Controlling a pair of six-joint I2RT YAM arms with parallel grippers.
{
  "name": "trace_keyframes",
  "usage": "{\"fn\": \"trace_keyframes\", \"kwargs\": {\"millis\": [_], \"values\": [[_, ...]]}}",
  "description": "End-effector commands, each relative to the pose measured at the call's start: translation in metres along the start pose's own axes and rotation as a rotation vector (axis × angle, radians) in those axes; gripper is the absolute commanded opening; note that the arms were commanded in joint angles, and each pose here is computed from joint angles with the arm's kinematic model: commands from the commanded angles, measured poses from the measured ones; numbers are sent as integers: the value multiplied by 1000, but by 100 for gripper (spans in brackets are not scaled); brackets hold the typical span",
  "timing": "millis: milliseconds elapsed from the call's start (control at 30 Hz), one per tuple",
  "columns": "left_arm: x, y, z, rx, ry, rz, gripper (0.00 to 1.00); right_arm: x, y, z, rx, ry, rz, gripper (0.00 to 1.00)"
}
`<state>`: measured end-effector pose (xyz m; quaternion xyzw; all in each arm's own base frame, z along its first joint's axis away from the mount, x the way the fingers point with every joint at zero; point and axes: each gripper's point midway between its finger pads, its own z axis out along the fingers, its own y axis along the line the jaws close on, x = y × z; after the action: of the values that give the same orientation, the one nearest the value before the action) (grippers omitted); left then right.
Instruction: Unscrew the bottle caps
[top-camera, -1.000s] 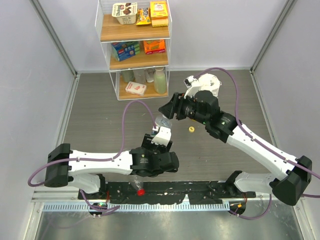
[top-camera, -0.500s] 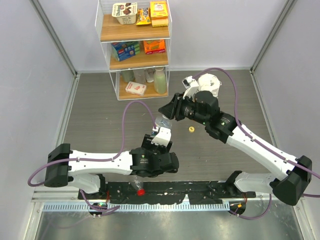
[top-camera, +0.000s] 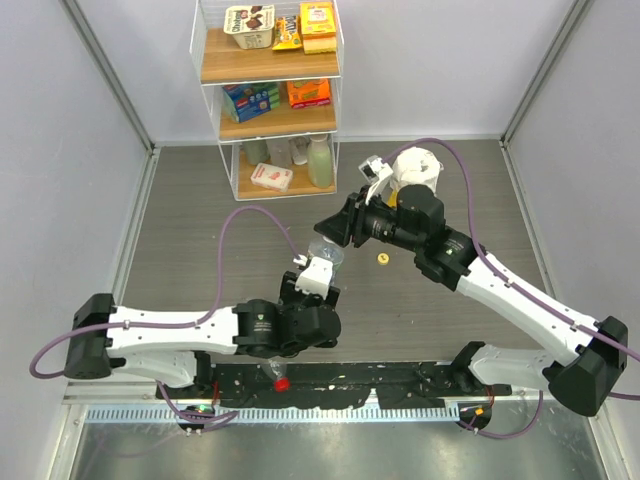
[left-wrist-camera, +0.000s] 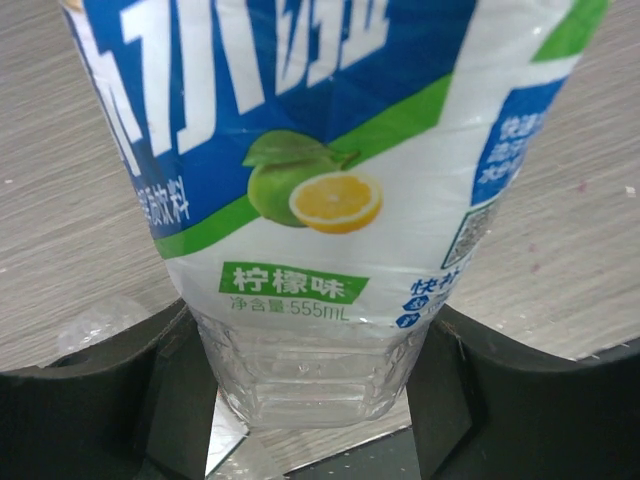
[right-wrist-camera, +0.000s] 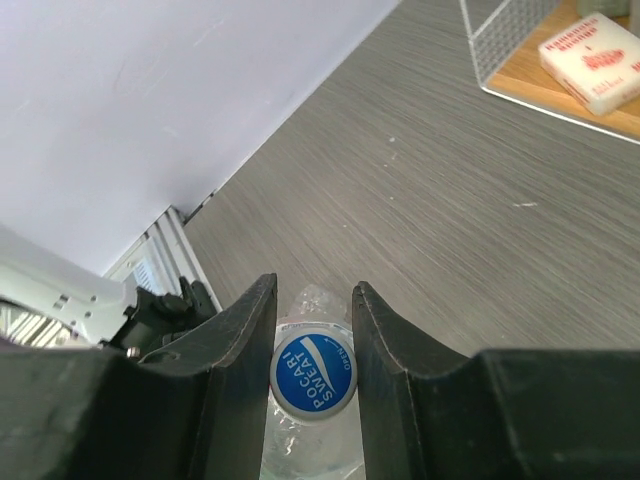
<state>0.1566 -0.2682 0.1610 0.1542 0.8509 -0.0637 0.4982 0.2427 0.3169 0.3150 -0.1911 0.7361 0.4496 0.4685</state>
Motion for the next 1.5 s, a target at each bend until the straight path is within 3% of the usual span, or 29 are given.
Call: {"fn": "trace_keyframes", "kwargs": {"millis": [0,300,467,767,933,1300,1467], "values": [[-16,-19,-9,139,-39,-93,0,-22,45,-17,-238,-68,-143,2],[-9,-46,-32,426,-27,-133,0,-8,74,-37,-534,-4,-184,2],[-13,-48,-42,494,-52,-157,0,-15,92,-55,-717,-24,-181,2],[-13,-46,-45,520,-67,-163,0,-25,90,-54,-720,-44,-194,2],[-7,-45,-41,498,-51,-150,0,-35,71,-41,-605,-84,-148,2],[3,-34,-33,442,-40,-173,0,-53,-20,-12,-72,-143,-61,2],[5,-26,-33,420,-50,-194,0,-35,-70,-3,152,-108,-30,2]]}}
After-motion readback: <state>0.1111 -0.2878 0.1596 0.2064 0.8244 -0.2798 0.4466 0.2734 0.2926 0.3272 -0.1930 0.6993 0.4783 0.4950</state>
